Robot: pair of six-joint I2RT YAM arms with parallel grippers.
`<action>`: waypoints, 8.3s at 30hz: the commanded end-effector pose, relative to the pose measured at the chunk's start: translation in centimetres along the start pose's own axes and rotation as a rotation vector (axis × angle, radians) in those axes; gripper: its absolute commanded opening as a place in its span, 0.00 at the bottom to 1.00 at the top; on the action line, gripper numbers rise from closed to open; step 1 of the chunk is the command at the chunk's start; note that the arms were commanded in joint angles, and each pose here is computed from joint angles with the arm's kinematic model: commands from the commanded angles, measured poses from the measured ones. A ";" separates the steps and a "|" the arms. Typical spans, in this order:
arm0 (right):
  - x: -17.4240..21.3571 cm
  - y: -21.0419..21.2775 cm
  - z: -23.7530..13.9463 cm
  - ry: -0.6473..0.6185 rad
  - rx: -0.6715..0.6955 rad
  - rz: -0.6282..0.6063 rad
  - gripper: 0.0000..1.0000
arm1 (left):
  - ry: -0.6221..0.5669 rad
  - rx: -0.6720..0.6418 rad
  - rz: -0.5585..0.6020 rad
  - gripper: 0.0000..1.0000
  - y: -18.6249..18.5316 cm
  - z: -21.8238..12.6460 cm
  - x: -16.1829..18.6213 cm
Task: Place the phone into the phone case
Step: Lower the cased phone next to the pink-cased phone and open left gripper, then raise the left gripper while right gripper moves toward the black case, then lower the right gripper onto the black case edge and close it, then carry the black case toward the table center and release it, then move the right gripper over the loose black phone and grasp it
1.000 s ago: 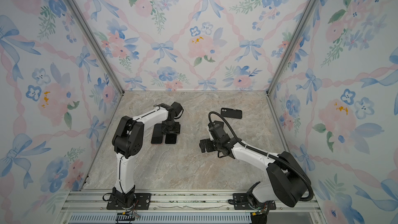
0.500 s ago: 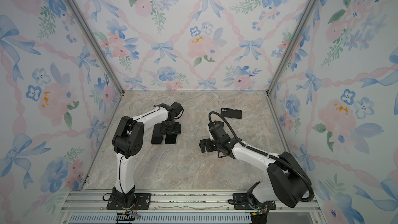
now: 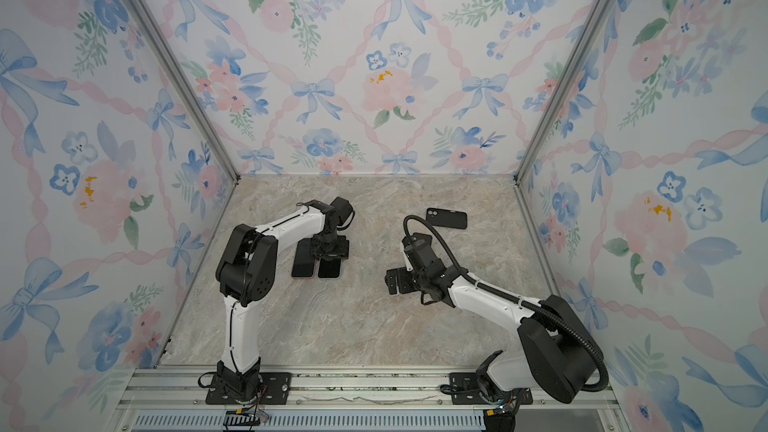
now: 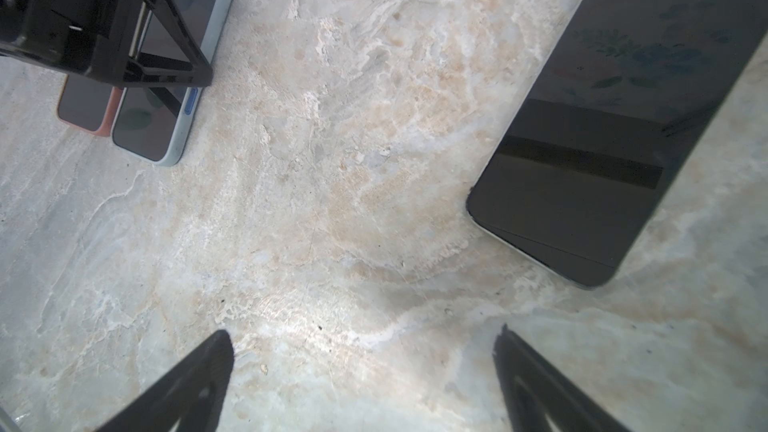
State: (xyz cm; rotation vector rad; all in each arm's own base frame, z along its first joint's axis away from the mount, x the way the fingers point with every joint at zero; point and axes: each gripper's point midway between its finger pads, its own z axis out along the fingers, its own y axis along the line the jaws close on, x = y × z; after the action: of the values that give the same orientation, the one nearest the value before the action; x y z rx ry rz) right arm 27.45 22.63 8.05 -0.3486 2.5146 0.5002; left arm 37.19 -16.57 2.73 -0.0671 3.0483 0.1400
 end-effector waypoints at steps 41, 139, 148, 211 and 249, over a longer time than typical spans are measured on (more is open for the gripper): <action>-5.1 -7.9 -3.9 0.082 0.240 0.170 0.83 | -0.291 0.415 0.150 0.96 -6.7 -8.9 7.2; -14.2 -25.0 4.9 0.281 0.176 0.206 0.03 | -0.071 0.610 0.206 0.84 -15.1 -5.5 5.4; -14.1 -22.4 2.3 0.217 0.170 0.226 0.00 | -0.114 0.606 0.183 0.83 -14.4 -7.1 5.2; 4.2 -0.8 -1.1 0.326 0.376 0.070 0.64 | -0.150 0.648 0.137 0.84 -10.0 -6.5 7.5; -4.0 -11.1 7.2 0.320 0.373 0.294 0.89 | -0.060 0.761 0.057 0.81 -15.4 -3.5 -1.1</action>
State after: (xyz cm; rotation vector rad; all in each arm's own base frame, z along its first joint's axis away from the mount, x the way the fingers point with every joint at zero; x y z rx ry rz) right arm 37.46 16.29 2.44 0.0801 2.9000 0.0544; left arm 38.30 -32.01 5.34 0.0926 2.8079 -0.9518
